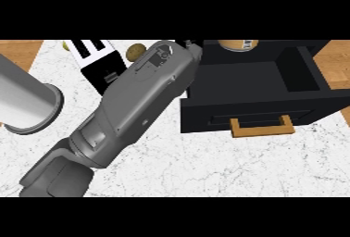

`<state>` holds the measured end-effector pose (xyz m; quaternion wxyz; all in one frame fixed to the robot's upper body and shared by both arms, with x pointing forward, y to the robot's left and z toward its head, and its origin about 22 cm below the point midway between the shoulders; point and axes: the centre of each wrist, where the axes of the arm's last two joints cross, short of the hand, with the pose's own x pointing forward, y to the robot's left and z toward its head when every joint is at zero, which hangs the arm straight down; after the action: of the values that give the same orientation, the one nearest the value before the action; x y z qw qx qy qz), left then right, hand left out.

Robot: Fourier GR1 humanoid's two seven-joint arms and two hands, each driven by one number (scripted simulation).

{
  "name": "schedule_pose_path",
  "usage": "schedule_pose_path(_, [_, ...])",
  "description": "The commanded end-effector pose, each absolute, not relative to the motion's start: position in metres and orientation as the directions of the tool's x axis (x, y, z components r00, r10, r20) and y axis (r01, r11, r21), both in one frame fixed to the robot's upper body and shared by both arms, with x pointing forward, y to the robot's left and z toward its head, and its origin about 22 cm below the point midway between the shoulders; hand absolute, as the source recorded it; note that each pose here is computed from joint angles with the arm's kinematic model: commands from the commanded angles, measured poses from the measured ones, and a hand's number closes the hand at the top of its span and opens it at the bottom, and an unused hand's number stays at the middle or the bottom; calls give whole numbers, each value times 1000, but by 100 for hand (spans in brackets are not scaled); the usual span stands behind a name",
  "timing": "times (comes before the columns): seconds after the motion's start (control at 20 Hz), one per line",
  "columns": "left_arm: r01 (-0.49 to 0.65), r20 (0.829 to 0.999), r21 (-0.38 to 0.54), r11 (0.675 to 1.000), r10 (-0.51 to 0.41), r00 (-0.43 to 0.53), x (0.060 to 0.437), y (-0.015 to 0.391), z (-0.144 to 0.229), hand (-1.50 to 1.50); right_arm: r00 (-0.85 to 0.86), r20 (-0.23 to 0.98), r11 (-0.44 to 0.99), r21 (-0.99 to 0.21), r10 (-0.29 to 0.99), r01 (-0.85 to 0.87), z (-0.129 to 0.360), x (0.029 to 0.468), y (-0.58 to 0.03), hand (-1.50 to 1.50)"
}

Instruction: Pick up the can, place it into the drawer and close the drawer

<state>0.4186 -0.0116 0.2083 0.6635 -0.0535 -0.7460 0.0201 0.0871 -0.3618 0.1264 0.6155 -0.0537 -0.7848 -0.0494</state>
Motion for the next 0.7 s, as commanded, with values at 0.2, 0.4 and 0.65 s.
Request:
schedule_pose_path(0.2, [41, 996, -51, 998, 54, -77, 416, -22, 201, 150, -240, 970, 991, 11, 22, 134, 134, 99, -355, -150])
schedule_pose_path(0.4, [7, 997, -8, 1000, 9, -72, 424, -11, 181, -150, -244, 969, 990, -2, 37, 142, 133, 83, -358, -150])
schedule_pose_path(0.65, [-59, 998, 4, 998, -8, -64, 422, -13, 174, -150, -242, 970, 991, 18, 14, 130, 133, 97, -352, -150])
